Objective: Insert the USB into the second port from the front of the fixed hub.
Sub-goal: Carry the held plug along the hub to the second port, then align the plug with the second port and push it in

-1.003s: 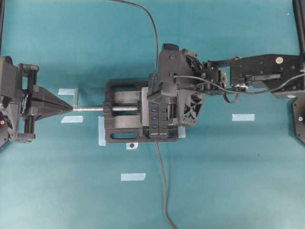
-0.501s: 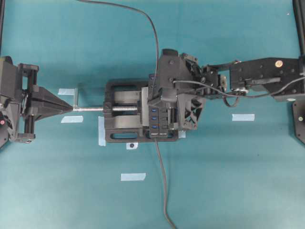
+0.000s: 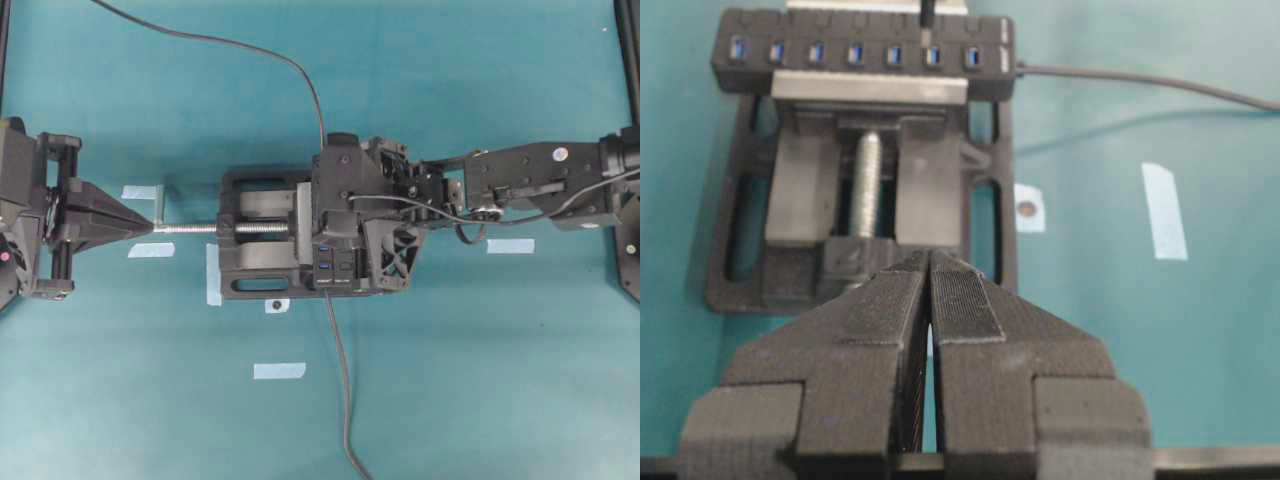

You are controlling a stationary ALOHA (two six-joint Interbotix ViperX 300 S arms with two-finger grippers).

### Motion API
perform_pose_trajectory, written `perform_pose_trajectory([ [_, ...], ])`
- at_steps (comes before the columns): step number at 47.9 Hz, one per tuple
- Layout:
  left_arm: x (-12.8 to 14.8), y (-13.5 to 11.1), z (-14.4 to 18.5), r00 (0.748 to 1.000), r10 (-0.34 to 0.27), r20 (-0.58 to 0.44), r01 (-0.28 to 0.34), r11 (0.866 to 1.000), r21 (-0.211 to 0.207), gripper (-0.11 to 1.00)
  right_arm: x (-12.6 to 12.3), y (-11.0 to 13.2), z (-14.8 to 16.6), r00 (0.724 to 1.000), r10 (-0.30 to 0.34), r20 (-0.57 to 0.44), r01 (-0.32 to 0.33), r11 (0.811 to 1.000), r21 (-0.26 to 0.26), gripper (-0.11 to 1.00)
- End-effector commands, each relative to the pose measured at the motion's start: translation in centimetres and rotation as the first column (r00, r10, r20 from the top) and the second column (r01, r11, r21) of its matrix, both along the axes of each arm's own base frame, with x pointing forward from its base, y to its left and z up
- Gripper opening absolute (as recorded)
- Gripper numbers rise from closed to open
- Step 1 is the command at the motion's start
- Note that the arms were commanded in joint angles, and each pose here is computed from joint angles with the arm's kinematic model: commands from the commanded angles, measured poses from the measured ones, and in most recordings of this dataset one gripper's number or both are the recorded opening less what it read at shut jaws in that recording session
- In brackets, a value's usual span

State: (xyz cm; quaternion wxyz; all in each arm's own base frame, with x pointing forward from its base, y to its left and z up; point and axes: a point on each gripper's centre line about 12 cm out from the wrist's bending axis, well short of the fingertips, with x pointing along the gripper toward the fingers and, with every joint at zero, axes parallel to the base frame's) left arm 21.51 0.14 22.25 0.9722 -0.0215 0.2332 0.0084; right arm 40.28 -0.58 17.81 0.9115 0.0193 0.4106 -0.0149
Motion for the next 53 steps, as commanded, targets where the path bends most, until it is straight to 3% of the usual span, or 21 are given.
perform_pose_trajectory([
  [1, 0.3, 0.0, 0.5, 1.000, 0.002, 0.020, -0.002, 1.000, 0.000, 0.00, 0.1, 0.2, 0.6, 1.000, -0.009, 0.022, 0.009, 1.000, 0.012, 0.05],
  [53, 0.3, 0.0, 0.4, 1.000, 0.001, 0.028, -0.001, 1.000, 0.000, 0.00, 0.0, 0.4, -0.4, 1.000, -0.022, 0.014, 0.022, 0.999, 0.030, 0.04],
])
